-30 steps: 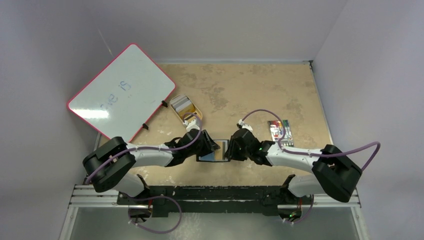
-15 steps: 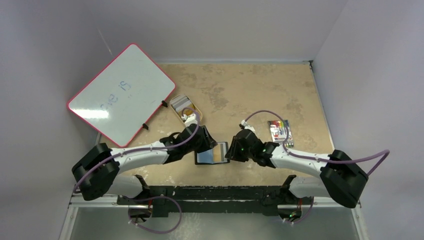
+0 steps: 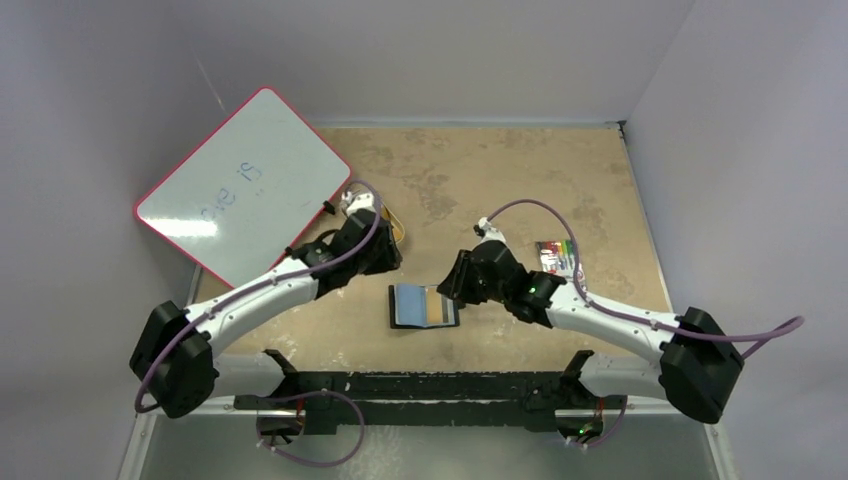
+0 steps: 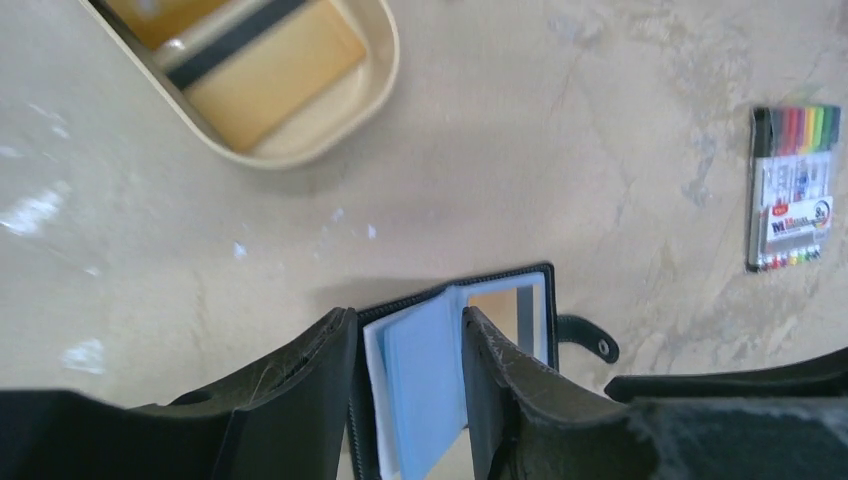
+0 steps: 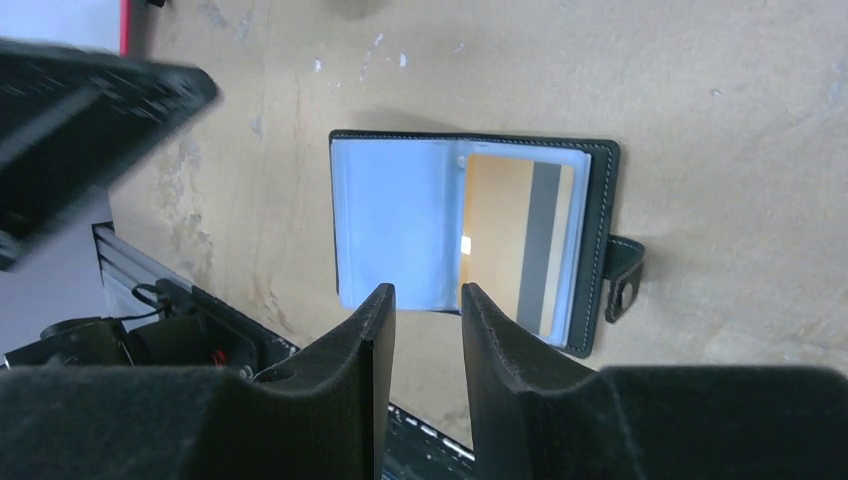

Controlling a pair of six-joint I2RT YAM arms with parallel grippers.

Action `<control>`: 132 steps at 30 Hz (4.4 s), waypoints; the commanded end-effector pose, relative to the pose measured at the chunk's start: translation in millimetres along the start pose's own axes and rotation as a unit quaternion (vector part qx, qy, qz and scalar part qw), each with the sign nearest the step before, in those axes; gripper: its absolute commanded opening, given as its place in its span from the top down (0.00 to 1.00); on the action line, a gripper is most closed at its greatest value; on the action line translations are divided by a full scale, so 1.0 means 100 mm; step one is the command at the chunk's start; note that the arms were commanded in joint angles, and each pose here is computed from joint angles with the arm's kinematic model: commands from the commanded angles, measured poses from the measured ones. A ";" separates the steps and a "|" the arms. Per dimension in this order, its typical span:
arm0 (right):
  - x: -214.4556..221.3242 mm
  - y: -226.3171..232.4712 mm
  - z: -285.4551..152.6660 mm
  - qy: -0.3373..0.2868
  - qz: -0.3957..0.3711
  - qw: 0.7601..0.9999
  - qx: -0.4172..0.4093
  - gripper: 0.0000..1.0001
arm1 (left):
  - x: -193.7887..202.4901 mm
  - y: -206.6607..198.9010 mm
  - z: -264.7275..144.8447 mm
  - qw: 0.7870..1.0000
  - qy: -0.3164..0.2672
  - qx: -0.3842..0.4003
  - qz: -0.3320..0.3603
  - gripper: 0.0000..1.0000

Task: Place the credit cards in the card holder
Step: Pick up the credit card from the storage box.

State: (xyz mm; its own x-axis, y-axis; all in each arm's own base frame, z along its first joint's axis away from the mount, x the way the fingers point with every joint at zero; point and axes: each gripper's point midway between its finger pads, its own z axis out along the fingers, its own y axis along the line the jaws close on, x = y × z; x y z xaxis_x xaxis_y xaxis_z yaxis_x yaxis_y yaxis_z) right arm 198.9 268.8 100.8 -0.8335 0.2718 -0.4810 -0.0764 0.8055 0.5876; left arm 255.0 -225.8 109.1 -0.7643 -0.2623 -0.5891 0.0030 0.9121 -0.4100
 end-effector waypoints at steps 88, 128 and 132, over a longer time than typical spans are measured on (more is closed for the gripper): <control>-0.02 0.25 0.17 0.015 -0.030 0.999 -0.039 0.66 | -1.47 0.55 0.89 0.886 0.068 -0.221 0.403 1.00; -1.42 1.03 -0.70 -0.158 -0.121 0.947 -0.250 0.50 | -1.35 -0.76 -0.49 0.980 -0.073 0.155 0.102 1.00; -1.44 1.18 -0.82 -0.145 -0.105 0.934 -0.308 0.48 | -1.28 -0.91 -0.74 0.969 -0.080 0.218 0.080 1.00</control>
State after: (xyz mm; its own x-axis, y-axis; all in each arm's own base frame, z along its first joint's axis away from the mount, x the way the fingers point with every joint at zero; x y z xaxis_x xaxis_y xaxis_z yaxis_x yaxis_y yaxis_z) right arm 278.6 265.1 239.9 -0.6033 0.3283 -0.7268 -0.4529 0.6092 0.6510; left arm 317.9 -234.3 232.5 -0.6562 -0.0787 -0.7504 0.3440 0.8540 -0.3903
